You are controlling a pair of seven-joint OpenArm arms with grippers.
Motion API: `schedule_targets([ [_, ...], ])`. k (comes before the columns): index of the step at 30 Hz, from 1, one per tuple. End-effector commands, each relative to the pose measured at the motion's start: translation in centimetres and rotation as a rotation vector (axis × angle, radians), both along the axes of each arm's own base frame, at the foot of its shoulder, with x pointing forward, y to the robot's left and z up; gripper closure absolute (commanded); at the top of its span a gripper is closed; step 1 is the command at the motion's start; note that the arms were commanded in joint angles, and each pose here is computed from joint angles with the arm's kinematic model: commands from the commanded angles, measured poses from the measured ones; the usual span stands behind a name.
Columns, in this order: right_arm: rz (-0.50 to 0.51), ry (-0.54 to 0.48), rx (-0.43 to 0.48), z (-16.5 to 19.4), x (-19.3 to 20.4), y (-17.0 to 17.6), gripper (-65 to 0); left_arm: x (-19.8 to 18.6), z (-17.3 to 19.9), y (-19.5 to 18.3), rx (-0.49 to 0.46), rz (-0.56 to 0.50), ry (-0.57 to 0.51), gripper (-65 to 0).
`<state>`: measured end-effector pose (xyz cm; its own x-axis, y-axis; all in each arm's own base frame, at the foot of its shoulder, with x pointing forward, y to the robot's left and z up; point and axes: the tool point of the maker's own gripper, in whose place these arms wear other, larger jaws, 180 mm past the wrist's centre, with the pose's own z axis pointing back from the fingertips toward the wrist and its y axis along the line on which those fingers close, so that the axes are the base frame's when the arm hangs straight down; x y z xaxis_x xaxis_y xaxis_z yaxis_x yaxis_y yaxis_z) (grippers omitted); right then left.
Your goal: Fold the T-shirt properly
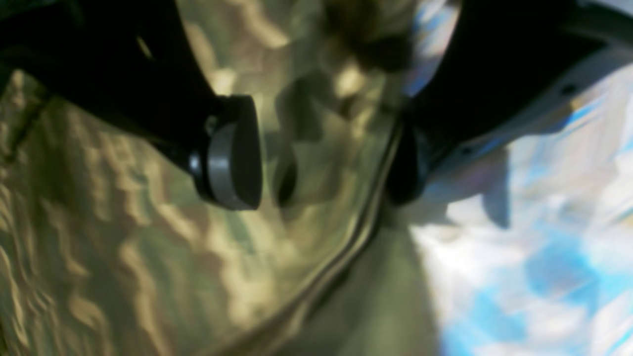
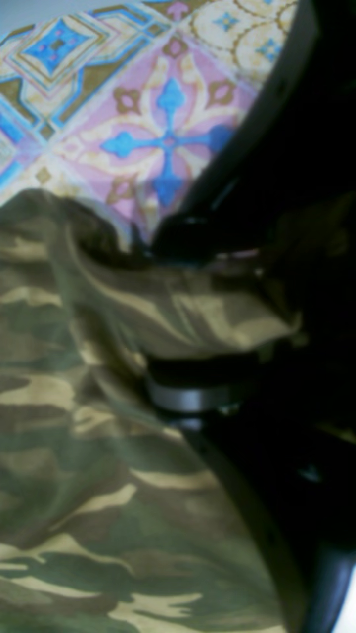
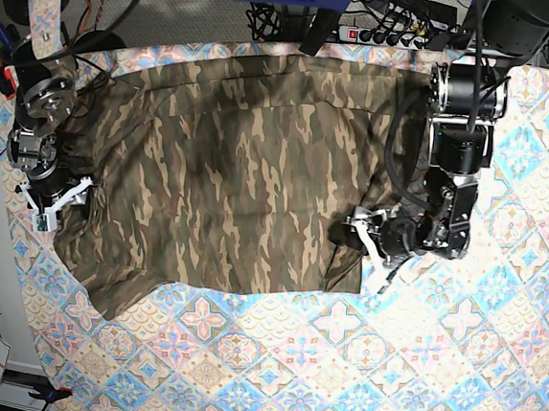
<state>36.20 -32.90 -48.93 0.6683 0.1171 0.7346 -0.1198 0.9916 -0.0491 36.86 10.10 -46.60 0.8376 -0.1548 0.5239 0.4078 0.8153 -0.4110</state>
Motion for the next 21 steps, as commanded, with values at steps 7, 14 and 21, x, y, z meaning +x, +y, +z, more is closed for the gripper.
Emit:
schedule_targets([
  [7, 0.031, 0.106, -0.055, -1.2, -1.4, -0.6, -33.8, 0.6, 0.9, -3.1, -0.054, -0.028, -0.034, -36.1],
  [14, 0.031, 0.099, -0.054, -1.1, -1.2, -0.6, -33.5, 0.5, 0.6, -0.4, -0.018, -0.002, -0.030, -28.7],
  [21, 0.009, 0.016, -0.086, 1.2, 0.9, -1.9, -33.4, -0.8, -0.5, 1.2, 0.016, 0.000, -0.003, -10.8],
])
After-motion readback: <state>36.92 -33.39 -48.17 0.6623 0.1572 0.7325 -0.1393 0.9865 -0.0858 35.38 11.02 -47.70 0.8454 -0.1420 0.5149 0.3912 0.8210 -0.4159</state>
